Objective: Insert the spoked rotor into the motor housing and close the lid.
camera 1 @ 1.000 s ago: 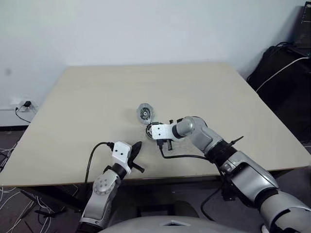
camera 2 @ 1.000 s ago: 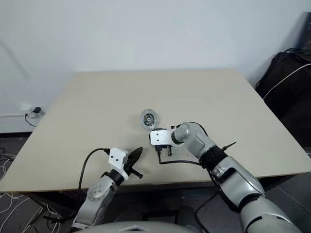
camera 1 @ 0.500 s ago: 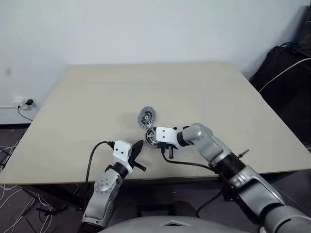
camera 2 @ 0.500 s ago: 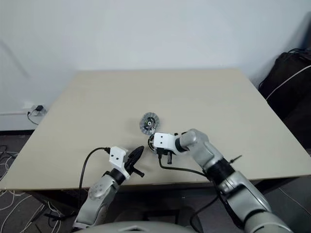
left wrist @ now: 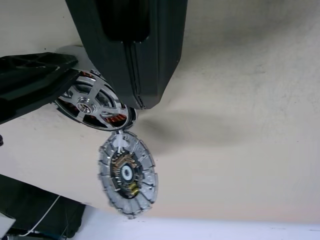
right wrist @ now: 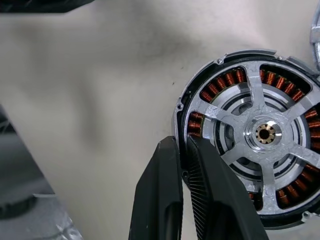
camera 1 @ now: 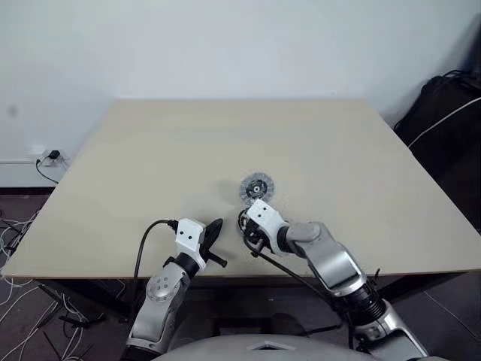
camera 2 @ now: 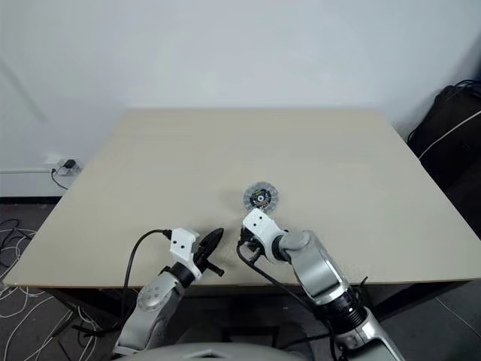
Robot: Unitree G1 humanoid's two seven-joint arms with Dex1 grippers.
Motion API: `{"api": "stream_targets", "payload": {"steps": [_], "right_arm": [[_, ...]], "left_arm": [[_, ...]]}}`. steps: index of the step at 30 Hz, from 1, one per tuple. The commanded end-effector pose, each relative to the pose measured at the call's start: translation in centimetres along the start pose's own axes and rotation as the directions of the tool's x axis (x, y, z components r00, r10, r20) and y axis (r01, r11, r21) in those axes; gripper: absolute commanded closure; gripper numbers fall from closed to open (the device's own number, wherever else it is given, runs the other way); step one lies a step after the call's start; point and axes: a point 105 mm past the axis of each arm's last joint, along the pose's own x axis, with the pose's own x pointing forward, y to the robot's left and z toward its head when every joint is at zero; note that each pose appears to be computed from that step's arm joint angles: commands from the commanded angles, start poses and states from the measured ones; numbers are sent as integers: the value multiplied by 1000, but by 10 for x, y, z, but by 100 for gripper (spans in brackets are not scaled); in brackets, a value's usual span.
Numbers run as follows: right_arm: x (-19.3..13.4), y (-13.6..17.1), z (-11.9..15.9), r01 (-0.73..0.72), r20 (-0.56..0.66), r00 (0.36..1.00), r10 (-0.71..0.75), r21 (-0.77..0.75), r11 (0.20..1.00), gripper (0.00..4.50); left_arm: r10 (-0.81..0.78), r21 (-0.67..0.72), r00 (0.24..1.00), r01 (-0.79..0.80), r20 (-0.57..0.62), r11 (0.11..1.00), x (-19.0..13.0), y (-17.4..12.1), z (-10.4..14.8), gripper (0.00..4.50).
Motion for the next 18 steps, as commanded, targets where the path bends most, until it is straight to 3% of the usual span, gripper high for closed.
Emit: {"api": "stream_targets", "payload": {"steps": [1, 7, 13, 18], "right_arm": [[-2, -3, 18, 37, 40, 998, -39, 48, 998, 447], [8, -9, 31, 66, 40, 996, -75, 192, 979, 447], [11, -9, 48, 62, 84, 994, -73, 130, 990, 259], [-6, -1, 74, -30, 193, 981, 19, 52, 998, 259]], "left_arm": [[-23, 9, 999, 23, 47, 1000, 4, -4, 14, 450], [-25, 10, 999, 25, 44, 1000, 3, -4, 14, 450], [-19, 5, 999, 19, 40, 1000, 3, -3, 11, 450], [-24, 6, 999, 24, 38, 1000, 2, -3, 10, 450]]}}
